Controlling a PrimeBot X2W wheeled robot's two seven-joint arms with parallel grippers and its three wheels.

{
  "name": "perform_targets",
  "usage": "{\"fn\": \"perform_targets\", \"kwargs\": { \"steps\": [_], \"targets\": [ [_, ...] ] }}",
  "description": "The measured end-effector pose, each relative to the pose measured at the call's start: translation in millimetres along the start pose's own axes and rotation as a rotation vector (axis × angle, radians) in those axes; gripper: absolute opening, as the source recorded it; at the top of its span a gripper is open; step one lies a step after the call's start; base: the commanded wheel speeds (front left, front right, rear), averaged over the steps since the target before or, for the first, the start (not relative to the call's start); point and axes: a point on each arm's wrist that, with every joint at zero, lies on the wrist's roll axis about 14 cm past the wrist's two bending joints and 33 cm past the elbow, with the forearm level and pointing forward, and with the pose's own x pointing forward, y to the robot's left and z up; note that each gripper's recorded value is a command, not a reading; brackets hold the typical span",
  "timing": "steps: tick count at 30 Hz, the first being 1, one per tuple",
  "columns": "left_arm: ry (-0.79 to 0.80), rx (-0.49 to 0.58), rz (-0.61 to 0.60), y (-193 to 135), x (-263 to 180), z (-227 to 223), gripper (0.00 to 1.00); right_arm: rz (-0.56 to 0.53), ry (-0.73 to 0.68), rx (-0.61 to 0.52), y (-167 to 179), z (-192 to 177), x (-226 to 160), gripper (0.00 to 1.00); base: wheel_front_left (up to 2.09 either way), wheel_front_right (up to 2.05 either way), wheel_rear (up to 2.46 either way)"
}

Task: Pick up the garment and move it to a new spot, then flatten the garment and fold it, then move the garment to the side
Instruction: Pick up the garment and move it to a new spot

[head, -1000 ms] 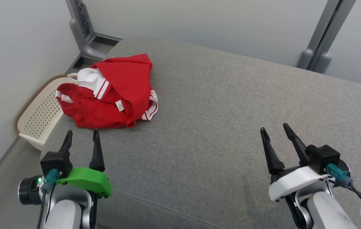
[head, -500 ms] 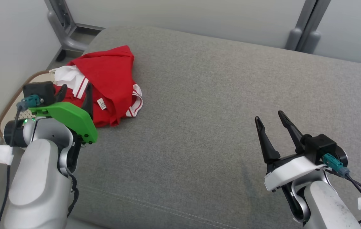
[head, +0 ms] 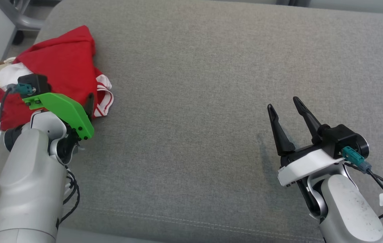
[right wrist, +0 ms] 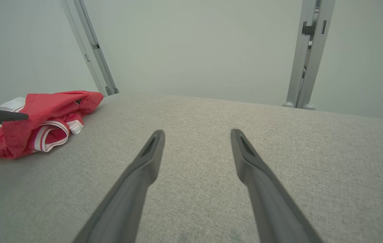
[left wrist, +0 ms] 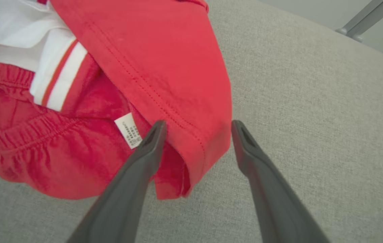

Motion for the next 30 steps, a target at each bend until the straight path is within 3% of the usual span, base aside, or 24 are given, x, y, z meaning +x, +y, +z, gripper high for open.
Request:
{"fn": "perform_targets", "kwargs": {
  "steps": [6, 7, 8, 9, 14, 25, 30],
  "targets": [
    [0.1, -0.029, 0.007, -2, 24, -19, 1.0, -0.039, 0.023, 0.003, -17, -11, -4, 1.0, 0.0, 0.0, 0.0],
    [0.105, -0.033, 0.01, -1, 27, -21, 0.69, -0.046, 0.025, 0.002, -20, -12, -4, 1.0, 0.0, 0.0, 0.0],
    [0.101, -0.029, 0.016, 0, 29, -21, 0.26, -0.054, 0.025, 0.002, -23, -12, -5, 1.0, 0.0, 0.0, 0.0],
    [0.1, -0.028, 0.021, 2, 31, -20, 0.0, -0.062, 0.025, 0.001, -26, -13, -6, 1.0, 0.0, 0.0, 0.0],
    [0.027, 0.001, 0.038, 8, 35, -7, 0.0, -0.084, 0.029, -0.003, -34, -14, -8, 1.0, 0.0, 0.0, 0.0],
    [-0.379, 0.092, 0.043, 14, 1, 95, 0.0, -0.083, -0.005, -0.001, -26, 1, -10, 1.0, 0.0, 0.0, 0.0],
    [-0.58, 0.155, 0.008, -6, -28, 138, 0.0, -0.094, -0.029, -0.004, -24, 13, -17, 1.0, 0.0, 0.0, 0.0]
  ]
}}
